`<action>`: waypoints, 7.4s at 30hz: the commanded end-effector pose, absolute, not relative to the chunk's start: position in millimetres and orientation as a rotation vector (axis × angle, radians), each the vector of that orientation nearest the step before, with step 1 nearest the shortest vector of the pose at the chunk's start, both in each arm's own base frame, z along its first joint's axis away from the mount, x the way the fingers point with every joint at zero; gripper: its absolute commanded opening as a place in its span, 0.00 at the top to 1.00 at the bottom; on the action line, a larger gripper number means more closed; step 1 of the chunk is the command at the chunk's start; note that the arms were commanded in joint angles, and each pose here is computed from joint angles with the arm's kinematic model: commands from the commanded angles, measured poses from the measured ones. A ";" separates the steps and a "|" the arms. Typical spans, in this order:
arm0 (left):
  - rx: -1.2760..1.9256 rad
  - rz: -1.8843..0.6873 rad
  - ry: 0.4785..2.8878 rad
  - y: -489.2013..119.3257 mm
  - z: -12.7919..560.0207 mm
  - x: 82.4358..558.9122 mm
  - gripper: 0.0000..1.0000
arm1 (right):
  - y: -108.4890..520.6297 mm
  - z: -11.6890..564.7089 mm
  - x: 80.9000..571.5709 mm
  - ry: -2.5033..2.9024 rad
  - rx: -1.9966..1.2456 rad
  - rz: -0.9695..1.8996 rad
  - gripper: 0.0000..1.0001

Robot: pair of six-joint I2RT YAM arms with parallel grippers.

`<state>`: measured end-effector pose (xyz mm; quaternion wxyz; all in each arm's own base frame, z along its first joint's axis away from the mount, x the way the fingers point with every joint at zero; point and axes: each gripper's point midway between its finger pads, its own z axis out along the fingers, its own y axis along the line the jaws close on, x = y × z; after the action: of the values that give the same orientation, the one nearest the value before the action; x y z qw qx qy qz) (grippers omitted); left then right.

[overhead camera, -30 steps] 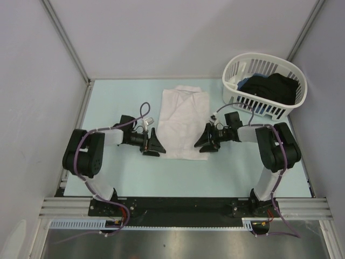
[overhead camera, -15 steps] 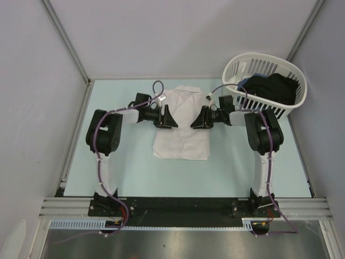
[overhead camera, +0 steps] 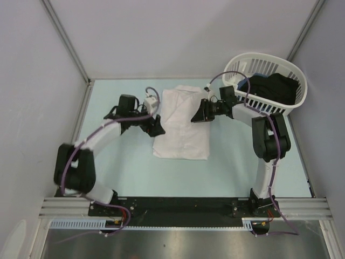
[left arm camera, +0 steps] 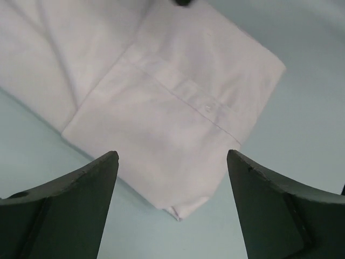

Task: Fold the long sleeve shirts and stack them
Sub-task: Fold the shirt

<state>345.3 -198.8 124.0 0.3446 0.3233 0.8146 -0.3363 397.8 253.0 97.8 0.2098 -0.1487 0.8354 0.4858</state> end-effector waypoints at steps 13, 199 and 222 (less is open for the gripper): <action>1.731 0.001 1.421 -241.2 43.0 241.0 0.24 | 307.1 55.7 388.0 2.311 -0.621 1.375 0.64; 0.920 -0.932 2.601 -176.1 35.4 383.9 0.76 | 177.6 29.4 386.3 2.548 -0.974 0.863 0.78; 1.613 -0.830 1.858 -266.9 107.9 410.6 0.41 | 243.6 133.8 420.8 2.267 -0.791 1.229 0.72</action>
<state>406.1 -262.2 98.3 0.2677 0.5837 0.7071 -0.2961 431.5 228.0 112.3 0.2293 -0.2802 0.8393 0.4055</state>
